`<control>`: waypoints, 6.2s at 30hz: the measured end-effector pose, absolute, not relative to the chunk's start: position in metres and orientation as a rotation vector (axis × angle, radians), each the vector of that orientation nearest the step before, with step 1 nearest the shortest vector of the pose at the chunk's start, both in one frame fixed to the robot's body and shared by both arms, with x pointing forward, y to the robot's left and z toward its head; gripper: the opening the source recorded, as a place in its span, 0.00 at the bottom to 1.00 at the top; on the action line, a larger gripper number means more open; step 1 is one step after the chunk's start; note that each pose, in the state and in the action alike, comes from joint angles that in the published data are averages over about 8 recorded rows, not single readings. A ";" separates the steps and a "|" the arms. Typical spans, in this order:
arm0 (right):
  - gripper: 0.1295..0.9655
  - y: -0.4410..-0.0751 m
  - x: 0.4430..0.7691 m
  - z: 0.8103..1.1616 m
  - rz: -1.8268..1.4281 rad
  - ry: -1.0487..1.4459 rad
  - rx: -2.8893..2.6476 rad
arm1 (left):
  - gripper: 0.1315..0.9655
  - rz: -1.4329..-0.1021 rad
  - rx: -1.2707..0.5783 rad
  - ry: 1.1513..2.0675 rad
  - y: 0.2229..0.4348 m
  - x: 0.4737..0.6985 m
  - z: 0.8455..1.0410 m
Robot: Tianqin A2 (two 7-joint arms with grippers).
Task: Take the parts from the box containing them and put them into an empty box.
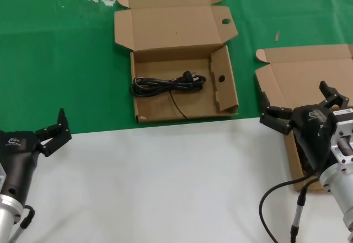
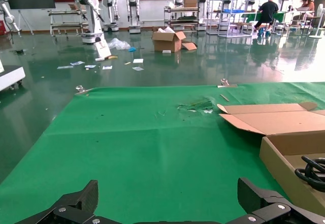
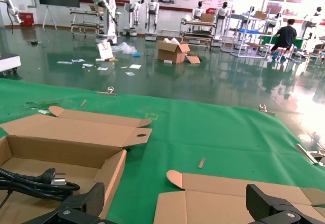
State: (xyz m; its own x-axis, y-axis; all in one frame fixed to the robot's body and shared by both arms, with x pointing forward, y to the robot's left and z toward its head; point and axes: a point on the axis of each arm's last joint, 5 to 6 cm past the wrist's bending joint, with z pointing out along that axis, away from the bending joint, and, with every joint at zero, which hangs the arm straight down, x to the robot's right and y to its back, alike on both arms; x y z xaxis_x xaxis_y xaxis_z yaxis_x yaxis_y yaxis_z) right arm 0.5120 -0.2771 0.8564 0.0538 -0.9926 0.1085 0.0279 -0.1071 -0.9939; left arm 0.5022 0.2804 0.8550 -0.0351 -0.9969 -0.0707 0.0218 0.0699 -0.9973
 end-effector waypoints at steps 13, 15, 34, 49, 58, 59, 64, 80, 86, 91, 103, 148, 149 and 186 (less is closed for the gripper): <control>1.00 -0.277 0.512 0.856 -1.258 1.097 -1.295 | 1.00 -1.193 -1.125 1.253 0.280 0.502 0.855; 1.00 -0.277 0.512 0.856 -1.258 1.097 -1.295 | 1.00 -1.193 -1.125 1.253 0.280 0.502 0.855; 1.00 -0.277 0.512 0.856 -1.258 1.097 -1.295 | 1.00 -1.193 -1.125 1.253 0.280 0.502 0.855; 1.00 -0.277 0.512 0.856 -1.258 1.097 -1.295 | 1.00 -1.193 -1.125 1.253 0.280 0.502 0.855; 1.00 -0.277 0.512 0.856 -1.258 1.097 -1.295 | 1.00 -1.193 -1.125 1.253 0.280 0.502 0.855; 1.00 -0.277 0.512 0.856 -1.258 1.097 -1.295 | 1.00 -1.193 -1.125 1.253 0.280 0.502 0.855; 1.00 -0.277 0.512 0.856 -1.258 1.097 -1.295 | 1.00 -1.193 -1.125 1.253 0.280 0.502 0.855; 1.00 -0.277 0.512 0.856 -1.258 1.097 -1.295 | 1.00 -1.193 -1.125 1.253 0.280 0.502 0.855; 1.00 -0.277 0.512 0.856 -1.258 1.097 -1.295 | 1.00 -1.193 -1.125 1.253 0.280 0.502 0.855; 1.00 -0.277 0.512 0.856 -1.258 1.097 -1.295 | 1.00 -1.193 -1.125 1.253 0.280 0.502 0.855; 1.00 -0.277 0.512 0.856 -1.258 1.097 -1.295 | 1.00 -1.193 -1.125 1.253 0.280 0.502 0.855; 1.00 -0.277 0.512 0.856 -1.258 1.097 -1.295 | 1.00 -1.193 -1.125 1.253 0.280 0.502 0.855; 1.00 -0.277 0.512 0.856 -1.258 1.097 -1.295 | 1.00 -1.193 -1.125 1.253 0.280 0.502 0.855; 1.00 -0.277 0.512 0.856 -1.258 1.097 -1.295 | 1.00 -1.193 -1.125 1.253 0.280 0.502 0.855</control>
